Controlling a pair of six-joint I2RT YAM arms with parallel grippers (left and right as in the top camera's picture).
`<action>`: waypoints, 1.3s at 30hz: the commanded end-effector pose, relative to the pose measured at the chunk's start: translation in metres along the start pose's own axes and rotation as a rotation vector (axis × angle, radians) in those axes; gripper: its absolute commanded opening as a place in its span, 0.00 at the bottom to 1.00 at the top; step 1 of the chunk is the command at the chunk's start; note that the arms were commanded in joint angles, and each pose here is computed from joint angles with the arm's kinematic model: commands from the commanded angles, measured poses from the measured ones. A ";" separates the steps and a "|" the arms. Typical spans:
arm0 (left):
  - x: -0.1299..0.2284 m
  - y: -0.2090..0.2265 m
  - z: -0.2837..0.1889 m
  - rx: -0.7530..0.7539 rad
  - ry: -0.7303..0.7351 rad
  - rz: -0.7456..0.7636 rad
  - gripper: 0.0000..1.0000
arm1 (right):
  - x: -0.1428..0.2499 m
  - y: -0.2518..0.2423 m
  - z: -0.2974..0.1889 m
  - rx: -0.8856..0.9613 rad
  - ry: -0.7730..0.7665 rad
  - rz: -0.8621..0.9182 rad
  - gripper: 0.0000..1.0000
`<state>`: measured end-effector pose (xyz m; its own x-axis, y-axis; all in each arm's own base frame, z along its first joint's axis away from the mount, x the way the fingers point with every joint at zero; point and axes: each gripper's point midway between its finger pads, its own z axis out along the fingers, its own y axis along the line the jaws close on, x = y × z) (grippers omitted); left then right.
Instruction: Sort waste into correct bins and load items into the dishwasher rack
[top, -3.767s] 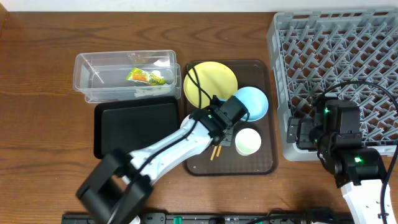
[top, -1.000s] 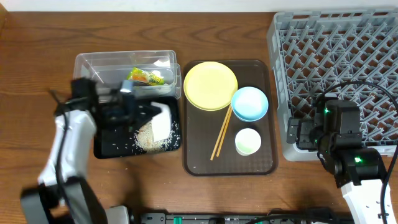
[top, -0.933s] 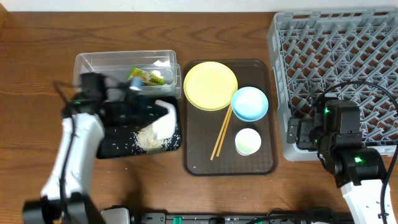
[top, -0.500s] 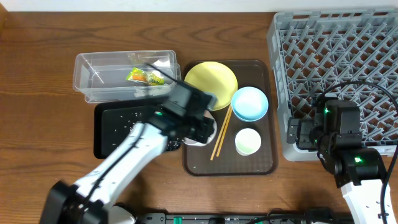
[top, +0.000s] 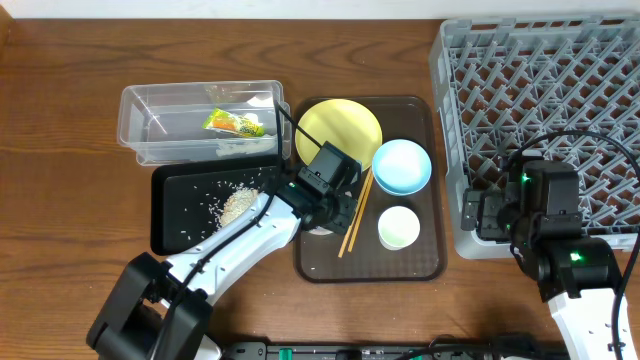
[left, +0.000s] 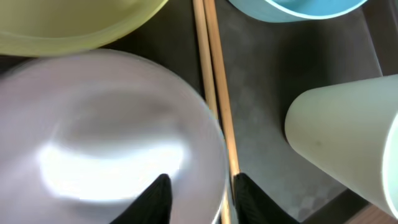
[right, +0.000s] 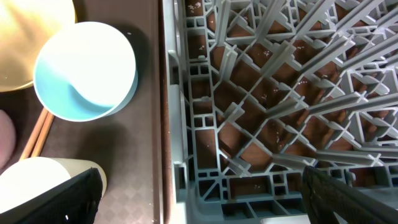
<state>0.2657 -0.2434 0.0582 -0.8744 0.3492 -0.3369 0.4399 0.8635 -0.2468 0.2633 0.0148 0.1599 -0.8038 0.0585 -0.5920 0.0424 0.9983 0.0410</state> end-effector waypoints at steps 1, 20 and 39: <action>-0.016 -0.005 -0.013 0.001 -0.059 0.012 0.42 | -0.007 0.002 -0.005 -0.001 -0.022 -0.013 0.99; -0.006 -0.083 0.007 0.197 -0.041 0.162 0.43 | -0.007 0.002 -0.005 -0.002 -0.022 -0.013 0.99; -0.104 -0.009 -0.095 0.452 -0.341 -0.374 0.06 | -0.040 0.050 -0.010 -0.272 -0.138 -0.017 0.99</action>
<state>0.3246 -0.2592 0.1551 -0.8551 0.0010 -0.5185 0.3395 0.7568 -0.5585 0.2892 0.0272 0.1828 -0.7177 0.0748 -0.6923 0.0004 0.9943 0.1070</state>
